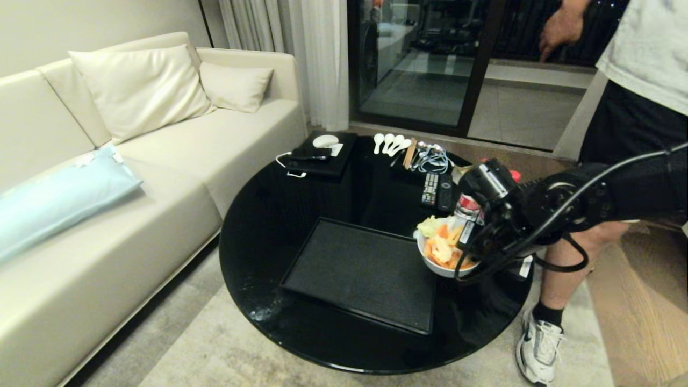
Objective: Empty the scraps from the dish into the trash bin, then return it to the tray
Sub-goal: Move the bowl over the trash can
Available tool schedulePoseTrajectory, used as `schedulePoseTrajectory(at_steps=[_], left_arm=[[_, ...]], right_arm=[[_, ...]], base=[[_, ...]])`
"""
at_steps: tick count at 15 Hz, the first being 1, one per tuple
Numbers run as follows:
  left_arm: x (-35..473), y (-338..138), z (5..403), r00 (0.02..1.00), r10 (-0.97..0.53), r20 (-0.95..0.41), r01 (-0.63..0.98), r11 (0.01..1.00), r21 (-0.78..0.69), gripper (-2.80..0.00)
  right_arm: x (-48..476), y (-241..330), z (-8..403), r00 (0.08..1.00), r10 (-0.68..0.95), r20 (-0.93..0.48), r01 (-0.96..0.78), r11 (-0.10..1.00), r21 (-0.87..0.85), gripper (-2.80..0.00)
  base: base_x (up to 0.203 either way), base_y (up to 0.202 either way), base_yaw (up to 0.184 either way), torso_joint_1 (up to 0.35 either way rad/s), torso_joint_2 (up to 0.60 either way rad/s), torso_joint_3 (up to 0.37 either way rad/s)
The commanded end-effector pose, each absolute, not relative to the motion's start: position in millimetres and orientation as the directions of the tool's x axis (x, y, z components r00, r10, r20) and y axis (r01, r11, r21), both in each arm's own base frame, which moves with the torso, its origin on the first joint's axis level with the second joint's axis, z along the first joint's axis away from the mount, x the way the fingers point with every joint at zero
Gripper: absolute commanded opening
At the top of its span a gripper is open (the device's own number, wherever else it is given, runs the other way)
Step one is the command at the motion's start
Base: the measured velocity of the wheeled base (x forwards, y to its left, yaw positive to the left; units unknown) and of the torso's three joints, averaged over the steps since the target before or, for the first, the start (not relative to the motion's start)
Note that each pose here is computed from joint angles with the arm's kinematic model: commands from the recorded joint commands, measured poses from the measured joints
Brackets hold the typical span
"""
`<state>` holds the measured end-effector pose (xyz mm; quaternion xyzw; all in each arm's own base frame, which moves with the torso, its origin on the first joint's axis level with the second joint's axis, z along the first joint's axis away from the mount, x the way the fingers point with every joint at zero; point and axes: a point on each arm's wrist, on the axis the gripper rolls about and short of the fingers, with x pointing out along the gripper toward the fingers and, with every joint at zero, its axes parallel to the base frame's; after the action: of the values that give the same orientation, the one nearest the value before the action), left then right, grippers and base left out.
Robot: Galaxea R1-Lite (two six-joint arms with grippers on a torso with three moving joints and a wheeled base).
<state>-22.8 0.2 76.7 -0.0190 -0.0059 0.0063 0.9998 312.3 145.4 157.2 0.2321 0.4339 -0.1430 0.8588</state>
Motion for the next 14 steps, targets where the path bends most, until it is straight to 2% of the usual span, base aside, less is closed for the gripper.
schedulePoseTrajectory(at_steps=[1,14], left_arm=[[-23,0,77,1.0,0.014,0.012,-0.013,0.999,-0.038,-2.8],[-23,0,77,1.0,0.014,0.012,-0.013,0.999,-0.038,-2.8]], right_arm=[[290,133,172,0.608,-0.035,-0.793,0.445,0.843,0.303,-2.8],[215,96,178,0.621,-0.034,-0.783,0.437,0.844,0.309,-2.8]], base=[[0.0,0.0,0.0,0.0,0.0,0.0],[0.0,0.0,0.0,0.0,0.0,0.0]])
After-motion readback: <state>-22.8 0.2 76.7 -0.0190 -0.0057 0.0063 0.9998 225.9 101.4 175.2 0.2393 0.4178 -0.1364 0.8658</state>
